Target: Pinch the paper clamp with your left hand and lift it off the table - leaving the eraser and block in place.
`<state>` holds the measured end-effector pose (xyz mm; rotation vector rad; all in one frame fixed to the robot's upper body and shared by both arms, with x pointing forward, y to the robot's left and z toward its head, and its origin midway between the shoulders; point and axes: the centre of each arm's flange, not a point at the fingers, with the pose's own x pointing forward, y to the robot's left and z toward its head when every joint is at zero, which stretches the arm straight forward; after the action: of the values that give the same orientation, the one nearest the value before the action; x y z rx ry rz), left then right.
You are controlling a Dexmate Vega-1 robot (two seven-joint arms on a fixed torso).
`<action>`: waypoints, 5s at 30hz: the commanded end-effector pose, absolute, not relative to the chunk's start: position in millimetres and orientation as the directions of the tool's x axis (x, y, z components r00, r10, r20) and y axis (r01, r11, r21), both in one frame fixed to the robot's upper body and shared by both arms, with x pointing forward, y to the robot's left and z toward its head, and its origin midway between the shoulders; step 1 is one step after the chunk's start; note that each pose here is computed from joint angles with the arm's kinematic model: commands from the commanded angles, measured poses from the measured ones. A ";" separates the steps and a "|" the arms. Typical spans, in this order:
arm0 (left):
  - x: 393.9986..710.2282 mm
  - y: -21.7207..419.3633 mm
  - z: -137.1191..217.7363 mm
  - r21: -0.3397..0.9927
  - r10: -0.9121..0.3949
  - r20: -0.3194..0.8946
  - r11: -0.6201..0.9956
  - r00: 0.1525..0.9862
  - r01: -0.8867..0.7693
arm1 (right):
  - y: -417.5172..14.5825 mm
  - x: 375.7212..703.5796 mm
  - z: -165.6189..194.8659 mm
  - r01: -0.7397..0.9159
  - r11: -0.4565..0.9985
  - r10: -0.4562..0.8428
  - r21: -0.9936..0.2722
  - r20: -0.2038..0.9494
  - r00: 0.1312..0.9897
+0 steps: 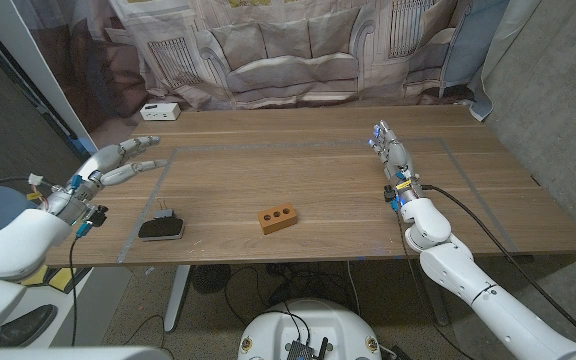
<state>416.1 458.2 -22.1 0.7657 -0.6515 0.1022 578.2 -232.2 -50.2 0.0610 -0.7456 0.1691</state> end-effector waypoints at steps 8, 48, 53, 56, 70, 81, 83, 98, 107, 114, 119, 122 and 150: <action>407.2 474.5 -26.9 0.693 -0.130 0.538 0.631 0.833 -0.350 | -212.3 564.4 -53.7 -0.167 0.986 0.134 -0.019 0.690 0.712; 392.7 457.5 20.1 0.963 -0.060 0.265 0.068 0.962 -0.261 | -201.9 560.0 -39.7 -0.150 0.988 0.134 -0.038 0.692 0.709; 391.9 455.0 22.5 0.971 -0.046 0.239 0.004 0.970 -0.239 | -201.0 557.4 -38.7 -0.145 0.989 0.129 -0.036 0.694 0.708; 391.2 453.6 23.6 0.972 -0.030 0.230 -0.033 0.973 -0.231 | -201.2 556.3 -38.6 -0.143 0.989 0.126 -0.034 0.696 0.707; 397.9 450.4 16.0 0.981 -0.004 0.130 -0.145 0.992 -0.129 | -197.1 553.4 -38.8 -0.138 0.990 0.109 -0.016 0.704 0.702; 399.5 450.3 17.2 0.980 0.003 0.061 -0.192 0.998 -0.059 | -196.7 549.1 -40.4 -0.129 0.991 0.102 -0.014 0.707 0.700; 401.4 450.3 16.6 0.979 0.006 0.049 -0.201 0.999 -0.047 | -197.3 548.2 -40.8 -0.128 0.992 0.096 -0.008 0.707 0.701; 422.4 454.1 15.0 0.971 0.018 -0.012 -0.241 1.000 0.016 | -200.8 537.2 -46.7 -0.107 0.994 0.064 0.016 0.711 0.700; 429.2 457.3 12.3 0.969 0.028 -0.030 -0.245 0.999 0.036 | -201.0 530.9 -49.5 -0.103 0.995 0.058 0.019 0.717 0.694; 433.6 459.4 9.0 0.971 0.030 -0.041 -0.234 0.999 0.047 | -202.9 529.4 -54.5 -0.105 0.994 0.049 0.033 0.718 0.695; 437.0 464.0 7.9 0.971 0.050 -0.035 -0.234 0.998 0.046 | -203.8 528.2 -57.7 -0.103 0.994 0.045 0.037 0.718 0.695; 438.2 466.4 9.2 0.977 0.050 -0.021 -0.211 0.999 0.031 | -204.4 527.5 -59.4 -0.102 0.994 0.036 0.049 0.717 0.696; 458.9 448.4 6.7 0.976 -0.060 -0.078 -0.209 0.995 0.064 | -209.8 522.0 -58.4 -0.098 0.993 0.018 0.064 0.745 0.666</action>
<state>459.1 452.6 10.1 1.7708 0.0113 -0.0822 522.4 -209.4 -65.7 0.1097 -0.8126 0.0568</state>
